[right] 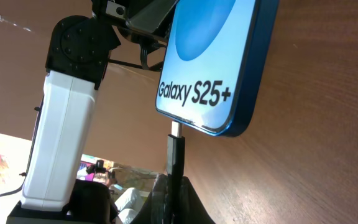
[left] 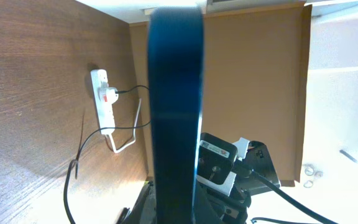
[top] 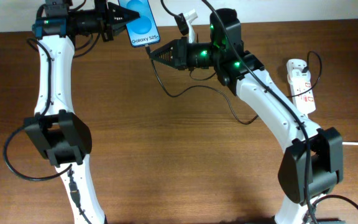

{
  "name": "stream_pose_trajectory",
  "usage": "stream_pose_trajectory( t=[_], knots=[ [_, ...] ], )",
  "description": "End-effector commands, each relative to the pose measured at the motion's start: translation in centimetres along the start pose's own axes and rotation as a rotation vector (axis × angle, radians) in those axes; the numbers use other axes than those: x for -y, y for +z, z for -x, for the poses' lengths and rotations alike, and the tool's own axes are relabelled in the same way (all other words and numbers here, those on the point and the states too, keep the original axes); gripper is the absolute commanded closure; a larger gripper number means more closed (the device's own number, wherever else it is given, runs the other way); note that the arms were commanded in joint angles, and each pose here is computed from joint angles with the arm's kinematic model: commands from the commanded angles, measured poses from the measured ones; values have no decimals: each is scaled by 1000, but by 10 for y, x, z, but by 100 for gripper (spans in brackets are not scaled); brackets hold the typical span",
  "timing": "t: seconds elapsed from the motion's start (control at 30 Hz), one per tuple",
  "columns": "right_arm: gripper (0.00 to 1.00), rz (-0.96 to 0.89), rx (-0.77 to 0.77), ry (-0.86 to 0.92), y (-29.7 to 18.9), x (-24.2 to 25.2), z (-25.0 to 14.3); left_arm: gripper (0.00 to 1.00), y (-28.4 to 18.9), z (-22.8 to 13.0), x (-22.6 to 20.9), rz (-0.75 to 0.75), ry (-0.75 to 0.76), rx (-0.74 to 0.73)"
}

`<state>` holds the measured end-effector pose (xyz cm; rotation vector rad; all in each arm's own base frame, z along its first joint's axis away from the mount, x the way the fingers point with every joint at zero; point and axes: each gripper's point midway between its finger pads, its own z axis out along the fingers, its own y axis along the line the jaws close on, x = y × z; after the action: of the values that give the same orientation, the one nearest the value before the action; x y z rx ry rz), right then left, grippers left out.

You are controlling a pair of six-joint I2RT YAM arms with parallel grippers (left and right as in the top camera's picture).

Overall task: Plug charger to phone and switch on socket
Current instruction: 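Open the right gripper and pull it back from the phone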

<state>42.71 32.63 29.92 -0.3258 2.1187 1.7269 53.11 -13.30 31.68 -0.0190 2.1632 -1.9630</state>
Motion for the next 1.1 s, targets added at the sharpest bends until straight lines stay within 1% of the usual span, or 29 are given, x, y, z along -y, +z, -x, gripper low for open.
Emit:
stream_pose_trajectory(
  t=[0.0,0.37,0.87,1.07],
  knots=[
    [96,-26,35,-9,-4,3,8,100,8,-9,9,-52,40,-57],
    [96,-35,31,9,-5,6,7,100,5,-8,10,-52,46,-52],
    [96,-48,59,13,-13,10,15,100,6,-8,10,-52,46,-53],
    [96,-47,75,16,-13,9,19,100,22,-15,12,-58,48,-84]
  ],
)
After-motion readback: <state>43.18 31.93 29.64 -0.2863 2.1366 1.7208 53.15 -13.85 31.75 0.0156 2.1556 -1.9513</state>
